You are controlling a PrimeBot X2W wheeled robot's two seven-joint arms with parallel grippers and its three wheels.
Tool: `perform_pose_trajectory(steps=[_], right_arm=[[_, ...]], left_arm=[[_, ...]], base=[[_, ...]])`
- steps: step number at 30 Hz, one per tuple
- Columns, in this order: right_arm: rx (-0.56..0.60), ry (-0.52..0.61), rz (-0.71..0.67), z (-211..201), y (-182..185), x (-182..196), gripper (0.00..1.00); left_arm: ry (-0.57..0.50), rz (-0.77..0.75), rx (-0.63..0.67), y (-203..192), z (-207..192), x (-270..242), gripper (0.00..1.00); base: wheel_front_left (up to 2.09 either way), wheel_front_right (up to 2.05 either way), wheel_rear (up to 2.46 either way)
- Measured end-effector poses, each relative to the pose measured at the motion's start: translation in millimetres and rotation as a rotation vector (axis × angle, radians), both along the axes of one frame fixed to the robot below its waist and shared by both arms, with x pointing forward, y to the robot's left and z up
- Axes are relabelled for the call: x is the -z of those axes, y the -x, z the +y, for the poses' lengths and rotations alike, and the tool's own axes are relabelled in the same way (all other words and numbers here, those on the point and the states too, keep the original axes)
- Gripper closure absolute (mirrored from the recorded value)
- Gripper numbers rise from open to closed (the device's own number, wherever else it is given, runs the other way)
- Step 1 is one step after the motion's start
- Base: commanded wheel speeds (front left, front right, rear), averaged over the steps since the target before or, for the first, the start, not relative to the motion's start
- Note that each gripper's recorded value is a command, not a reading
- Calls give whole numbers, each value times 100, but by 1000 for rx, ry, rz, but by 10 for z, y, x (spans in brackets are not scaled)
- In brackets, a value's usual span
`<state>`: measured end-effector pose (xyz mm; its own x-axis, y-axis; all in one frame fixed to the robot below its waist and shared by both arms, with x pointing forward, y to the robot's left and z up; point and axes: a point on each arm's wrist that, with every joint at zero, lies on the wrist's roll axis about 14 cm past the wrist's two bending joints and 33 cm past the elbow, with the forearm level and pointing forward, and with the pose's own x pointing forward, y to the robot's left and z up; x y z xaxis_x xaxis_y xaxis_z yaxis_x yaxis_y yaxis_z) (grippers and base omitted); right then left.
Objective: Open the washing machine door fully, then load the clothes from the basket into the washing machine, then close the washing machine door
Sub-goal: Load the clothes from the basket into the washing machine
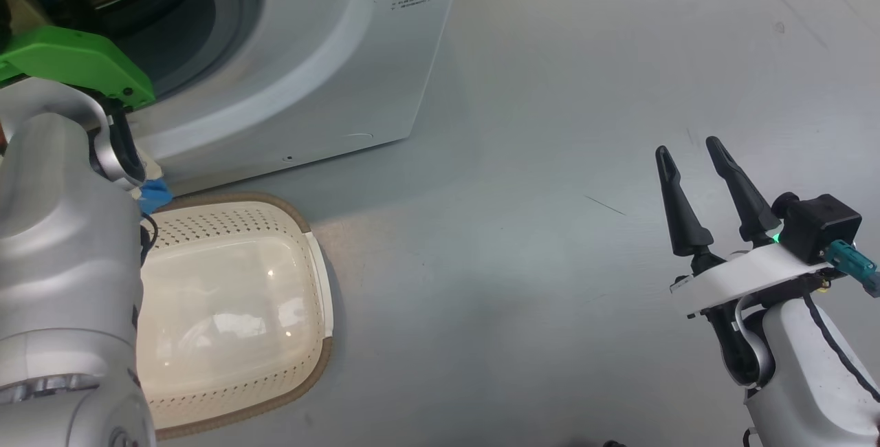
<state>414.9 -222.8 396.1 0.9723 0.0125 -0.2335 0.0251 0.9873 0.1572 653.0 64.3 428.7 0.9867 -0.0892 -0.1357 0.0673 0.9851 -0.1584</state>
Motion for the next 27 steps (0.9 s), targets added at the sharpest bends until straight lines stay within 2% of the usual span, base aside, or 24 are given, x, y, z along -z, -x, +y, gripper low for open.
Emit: perform_pose_trajectory(steps=[7, 27], right_arm=[[-6, -8, -4, 30, -39, 12, 0], [-56, -26, -15, 195, -174, 48, 0]], left_arm=[[6, -25, -14, 63, 63, -61, 0], [-25, 9, -31, 546, 296, 258, 0]], base=[[0, 0, 0], [0, 0, 0]])
